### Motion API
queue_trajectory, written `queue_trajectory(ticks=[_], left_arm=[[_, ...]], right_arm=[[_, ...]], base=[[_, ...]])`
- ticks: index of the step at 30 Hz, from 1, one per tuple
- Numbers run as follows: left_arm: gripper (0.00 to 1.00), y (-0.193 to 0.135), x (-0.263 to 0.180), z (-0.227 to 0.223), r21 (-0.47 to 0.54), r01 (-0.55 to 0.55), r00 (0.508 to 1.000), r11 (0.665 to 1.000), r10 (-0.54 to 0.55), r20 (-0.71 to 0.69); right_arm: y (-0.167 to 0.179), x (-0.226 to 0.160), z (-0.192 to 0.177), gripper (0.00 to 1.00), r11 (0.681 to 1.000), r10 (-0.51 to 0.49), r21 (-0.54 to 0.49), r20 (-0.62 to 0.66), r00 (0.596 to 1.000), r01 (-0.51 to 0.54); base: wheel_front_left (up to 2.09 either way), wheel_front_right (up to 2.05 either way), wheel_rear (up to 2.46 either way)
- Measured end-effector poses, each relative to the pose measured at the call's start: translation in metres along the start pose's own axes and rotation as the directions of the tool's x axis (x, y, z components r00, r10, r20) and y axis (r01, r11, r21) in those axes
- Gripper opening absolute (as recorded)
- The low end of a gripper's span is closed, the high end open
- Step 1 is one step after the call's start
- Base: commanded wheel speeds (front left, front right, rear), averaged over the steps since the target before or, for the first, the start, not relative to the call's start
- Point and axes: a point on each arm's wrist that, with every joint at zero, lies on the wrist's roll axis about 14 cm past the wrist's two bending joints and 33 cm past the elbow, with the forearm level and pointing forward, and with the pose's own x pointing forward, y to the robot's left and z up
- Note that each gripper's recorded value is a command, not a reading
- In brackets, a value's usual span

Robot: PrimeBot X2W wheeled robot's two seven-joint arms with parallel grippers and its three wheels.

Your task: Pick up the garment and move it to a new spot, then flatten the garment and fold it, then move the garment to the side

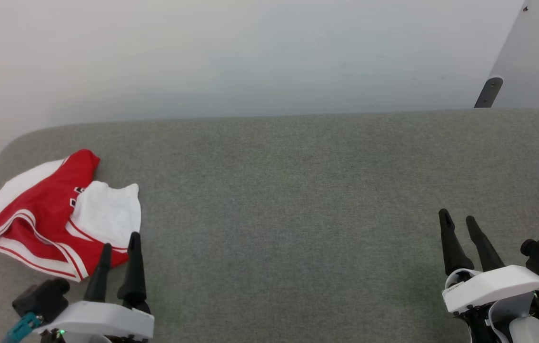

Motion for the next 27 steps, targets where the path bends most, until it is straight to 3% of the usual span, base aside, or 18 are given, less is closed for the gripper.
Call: queue_trajectory(ticks=[12, 27], left_arm=[[1.00, -0.004, -0.004, -0.004, 0.139, 0.028, 1.000, 0.990, -0.028, -0.003], [1.00, -0.005, -0.003, -0.009, 0.303, 0.052, 0.999, 0.952, -0.048, -0.018]], right_arm=[[0.001, -0.001, 0.005, 1.00, 0.988, 0.009, -0.156, 0.025, 1.000, -0.006], [-0.002, 0.000, 0.004, 1.00, 0.954, 0.012, -0.299, 0.034, 0.999, -0.001]], base=[[0.00, 0.00, 0.00], [0.00, 0.00, 0.00]])
